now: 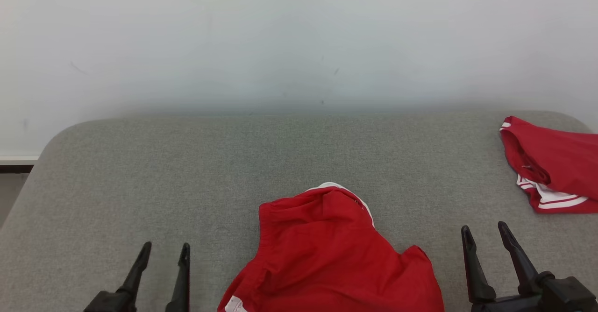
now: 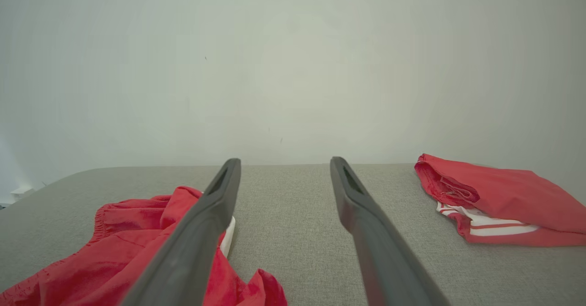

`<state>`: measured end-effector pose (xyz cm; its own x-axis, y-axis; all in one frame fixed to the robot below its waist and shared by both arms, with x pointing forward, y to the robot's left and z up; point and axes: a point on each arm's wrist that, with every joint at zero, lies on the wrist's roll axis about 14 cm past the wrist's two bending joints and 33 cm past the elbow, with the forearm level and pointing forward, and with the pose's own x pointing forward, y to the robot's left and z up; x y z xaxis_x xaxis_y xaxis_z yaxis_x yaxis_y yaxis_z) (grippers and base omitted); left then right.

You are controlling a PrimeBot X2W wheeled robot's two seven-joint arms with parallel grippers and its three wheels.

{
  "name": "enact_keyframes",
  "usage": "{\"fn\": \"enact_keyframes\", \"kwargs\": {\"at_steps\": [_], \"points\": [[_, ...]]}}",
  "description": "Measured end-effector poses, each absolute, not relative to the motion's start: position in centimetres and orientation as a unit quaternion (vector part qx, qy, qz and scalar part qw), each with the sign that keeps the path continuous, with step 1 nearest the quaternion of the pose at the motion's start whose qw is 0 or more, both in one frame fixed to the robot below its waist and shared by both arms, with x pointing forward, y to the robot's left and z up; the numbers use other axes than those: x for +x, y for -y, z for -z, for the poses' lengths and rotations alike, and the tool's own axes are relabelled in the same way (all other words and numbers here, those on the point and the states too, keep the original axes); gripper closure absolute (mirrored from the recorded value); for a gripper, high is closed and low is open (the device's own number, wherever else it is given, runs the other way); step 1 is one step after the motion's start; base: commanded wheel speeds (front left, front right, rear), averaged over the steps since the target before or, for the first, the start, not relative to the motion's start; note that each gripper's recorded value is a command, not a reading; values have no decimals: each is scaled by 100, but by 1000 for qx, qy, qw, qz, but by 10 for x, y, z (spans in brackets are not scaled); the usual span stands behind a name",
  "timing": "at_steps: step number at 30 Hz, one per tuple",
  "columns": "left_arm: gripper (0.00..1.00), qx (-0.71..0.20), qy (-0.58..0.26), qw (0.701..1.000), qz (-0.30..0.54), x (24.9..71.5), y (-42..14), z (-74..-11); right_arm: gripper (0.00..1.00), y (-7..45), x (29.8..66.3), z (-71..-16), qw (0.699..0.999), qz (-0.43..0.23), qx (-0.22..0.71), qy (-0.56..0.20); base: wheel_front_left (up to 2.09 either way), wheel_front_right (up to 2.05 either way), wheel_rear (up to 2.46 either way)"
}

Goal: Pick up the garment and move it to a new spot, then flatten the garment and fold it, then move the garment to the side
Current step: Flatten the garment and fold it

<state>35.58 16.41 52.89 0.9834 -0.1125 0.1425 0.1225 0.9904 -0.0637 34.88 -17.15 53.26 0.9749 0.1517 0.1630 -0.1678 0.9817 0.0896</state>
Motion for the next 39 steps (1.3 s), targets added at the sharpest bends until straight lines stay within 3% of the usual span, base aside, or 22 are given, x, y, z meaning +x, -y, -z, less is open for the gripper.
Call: {"fn": "enact_keyframes", "kwargs": {"at_steps": [10, 27, 39], "points": [[0, -16, 75, 997, 21, 340, -192, -529, 0, 165, 340, -531, 992, -92, 28, 76, 0, 0, 0], [0, -17, 74, 997, 28, 331, -188, -528, 0, 168, 324, -520, 994, -82, 30, 62, 0, 0, 0], [0, -17, -21, 991, 129, 323, -135, -469, 0, 164, 309, -447, 992, -112, 16, -60, 0, 0, 0]]}}
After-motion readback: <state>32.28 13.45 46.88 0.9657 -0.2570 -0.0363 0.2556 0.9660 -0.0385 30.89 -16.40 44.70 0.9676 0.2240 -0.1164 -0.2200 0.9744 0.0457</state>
